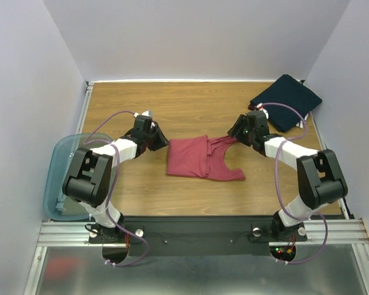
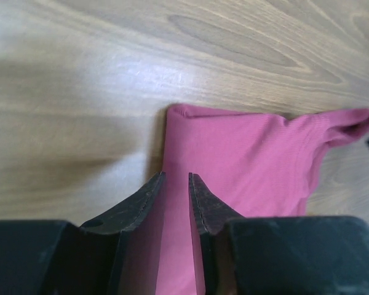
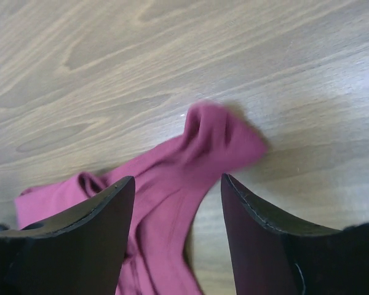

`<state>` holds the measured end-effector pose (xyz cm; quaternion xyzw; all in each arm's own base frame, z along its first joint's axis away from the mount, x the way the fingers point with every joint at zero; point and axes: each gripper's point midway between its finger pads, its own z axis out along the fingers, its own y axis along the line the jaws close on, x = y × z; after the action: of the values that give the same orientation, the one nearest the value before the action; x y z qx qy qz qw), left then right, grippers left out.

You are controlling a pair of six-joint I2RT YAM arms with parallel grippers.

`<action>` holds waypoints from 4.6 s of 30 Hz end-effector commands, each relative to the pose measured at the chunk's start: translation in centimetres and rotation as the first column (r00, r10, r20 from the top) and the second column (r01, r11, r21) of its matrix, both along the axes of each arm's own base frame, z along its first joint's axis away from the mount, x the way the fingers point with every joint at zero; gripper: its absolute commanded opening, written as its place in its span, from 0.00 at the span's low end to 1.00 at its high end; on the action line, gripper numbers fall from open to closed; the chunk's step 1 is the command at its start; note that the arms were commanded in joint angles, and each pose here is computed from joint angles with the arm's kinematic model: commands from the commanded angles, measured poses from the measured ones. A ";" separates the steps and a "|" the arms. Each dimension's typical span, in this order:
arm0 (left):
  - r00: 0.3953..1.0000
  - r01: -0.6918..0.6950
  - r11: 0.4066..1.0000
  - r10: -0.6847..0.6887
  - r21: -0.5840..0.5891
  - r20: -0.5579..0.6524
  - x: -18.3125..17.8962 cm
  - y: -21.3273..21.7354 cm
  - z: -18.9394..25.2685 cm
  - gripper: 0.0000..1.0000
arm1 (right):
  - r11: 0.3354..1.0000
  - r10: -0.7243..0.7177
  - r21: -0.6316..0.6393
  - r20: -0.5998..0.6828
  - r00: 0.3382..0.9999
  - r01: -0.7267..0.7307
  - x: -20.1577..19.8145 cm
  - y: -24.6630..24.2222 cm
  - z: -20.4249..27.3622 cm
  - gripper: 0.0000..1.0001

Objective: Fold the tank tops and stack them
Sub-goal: Fold the tank top

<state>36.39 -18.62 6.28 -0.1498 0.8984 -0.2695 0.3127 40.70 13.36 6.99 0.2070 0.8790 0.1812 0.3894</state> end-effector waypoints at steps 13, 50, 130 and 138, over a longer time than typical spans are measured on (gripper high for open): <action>0.993 0.108 0.992 -0.110 0.068 0.036 3.5 -1.3 -0.7 0.35 | 0.979 0.175 -0.111 0.056 0.983 -0.168 -6.6 9.7 5.5 0.62; 0.992 0.123 0.991 -0.123 0.050 0.003 3.4 -1.7 -2.9 0.29 | 0.694 0.453 -0.543 -0.182 0.873 -0.473 -15.4 28.2 -5.0 0.31; 0.960 -0.229 0.973 0.220 0.038 0.171 2.6 8.5 7.2 0.00 | 0.628 0.778 0.045 -0.032 0.628 -0.777 -20.0 38.8 5.8 0.00; 0.947 -0.200 0.980 0.190 0.012 0.258 3.2 8.2 13.9 0.00 | 0.599 0.786 0.136 0.090 0.612 -0.789 -19.9 40.7 11.8 0.00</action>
<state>38.82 -9.70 16.13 -0.2226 0.8505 -0.2200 0.4226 21.88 52.71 13.66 -0.1711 0.8867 0.3424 0.2592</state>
